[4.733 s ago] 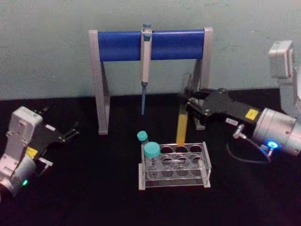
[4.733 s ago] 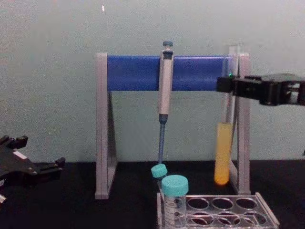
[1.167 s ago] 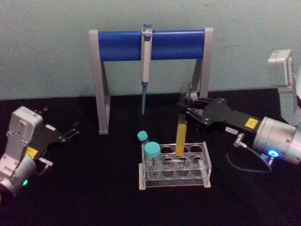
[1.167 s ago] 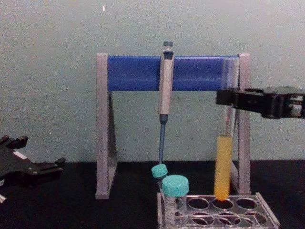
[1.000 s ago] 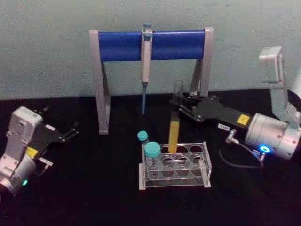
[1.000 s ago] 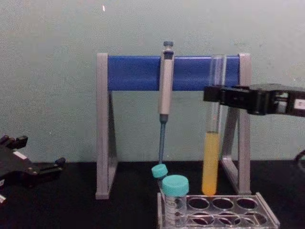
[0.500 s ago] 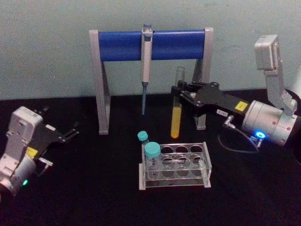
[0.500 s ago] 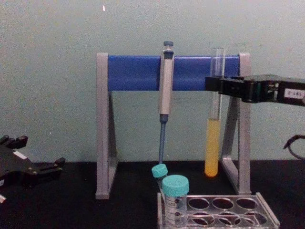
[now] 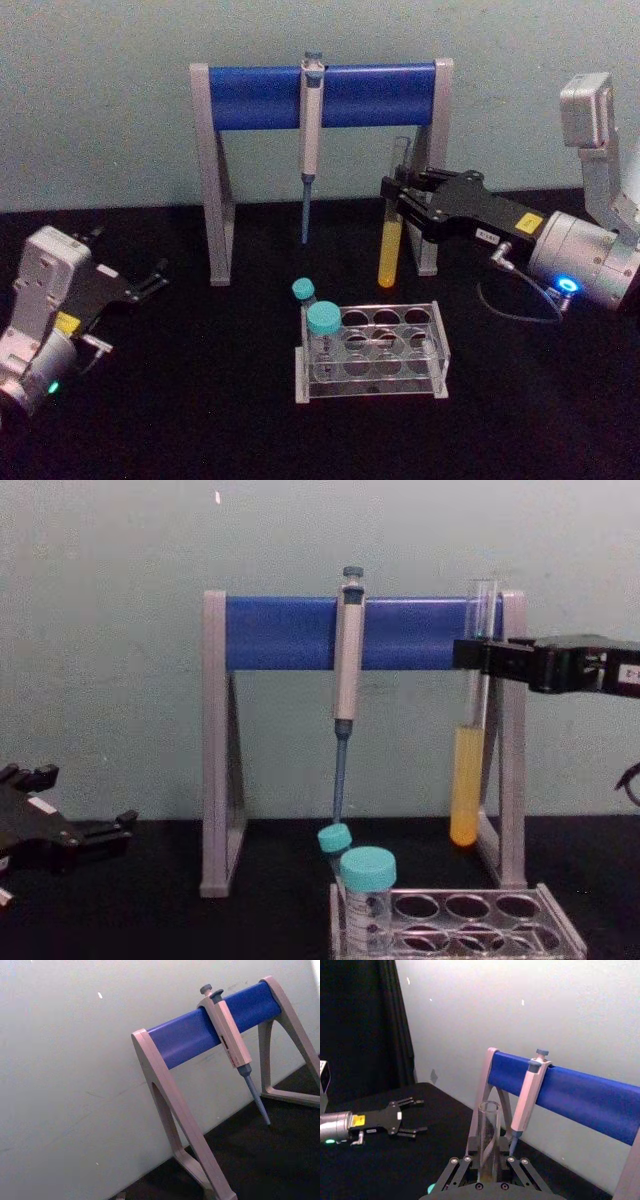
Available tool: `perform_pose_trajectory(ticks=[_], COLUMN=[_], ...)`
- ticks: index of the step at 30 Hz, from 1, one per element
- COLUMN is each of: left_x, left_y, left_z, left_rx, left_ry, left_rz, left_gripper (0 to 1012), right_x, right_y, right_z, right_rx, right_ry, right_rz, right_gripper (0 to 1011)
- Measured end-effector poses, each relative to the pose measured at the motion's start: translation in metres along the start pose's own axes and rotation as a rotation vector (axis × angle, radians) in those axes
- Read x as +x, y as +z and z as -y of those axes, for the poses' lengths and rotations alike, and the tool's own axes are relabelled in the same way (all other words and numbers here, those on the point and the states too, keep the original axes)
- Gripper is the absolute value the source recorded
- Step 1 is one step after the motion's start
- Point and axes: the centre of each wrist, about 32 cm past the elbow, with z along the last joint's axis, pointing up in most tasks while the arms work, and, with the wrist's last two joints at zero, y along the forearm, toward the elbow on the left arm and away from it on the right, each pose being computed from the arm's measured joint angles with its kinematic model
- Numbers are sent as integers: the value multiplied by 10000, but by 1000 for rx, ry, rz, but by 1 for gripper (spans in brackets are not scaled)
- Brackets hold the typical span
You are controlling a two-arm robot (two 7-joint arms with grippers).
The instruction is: Pick up the test tube from the test tube rack, shake it, then place it back into the test tube rack.
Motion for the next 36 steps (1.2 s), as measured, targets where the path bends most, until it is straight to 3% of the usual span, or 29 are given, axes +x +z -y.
perform_pose_trajectory(ticks=[13, 25, 36], left_x=[0, 0, 0], left_y=[0, 0, 0], left_z=[0, 0, 0], left_rx=[0, 0, 0], left_ry=[0, 0, 0], left_rz=[0, 0, 0], left_gripper=[1001, 1001, 1001], right_x=[-37, -160, -175], right_y=[13, -39, -148], right_z=[26, 114, 120], right_rx=[8, 36, 23], right_ry=[19, 143, 225], right_rz=[15, 34, 35], right_gripper=[232, 232, 232])
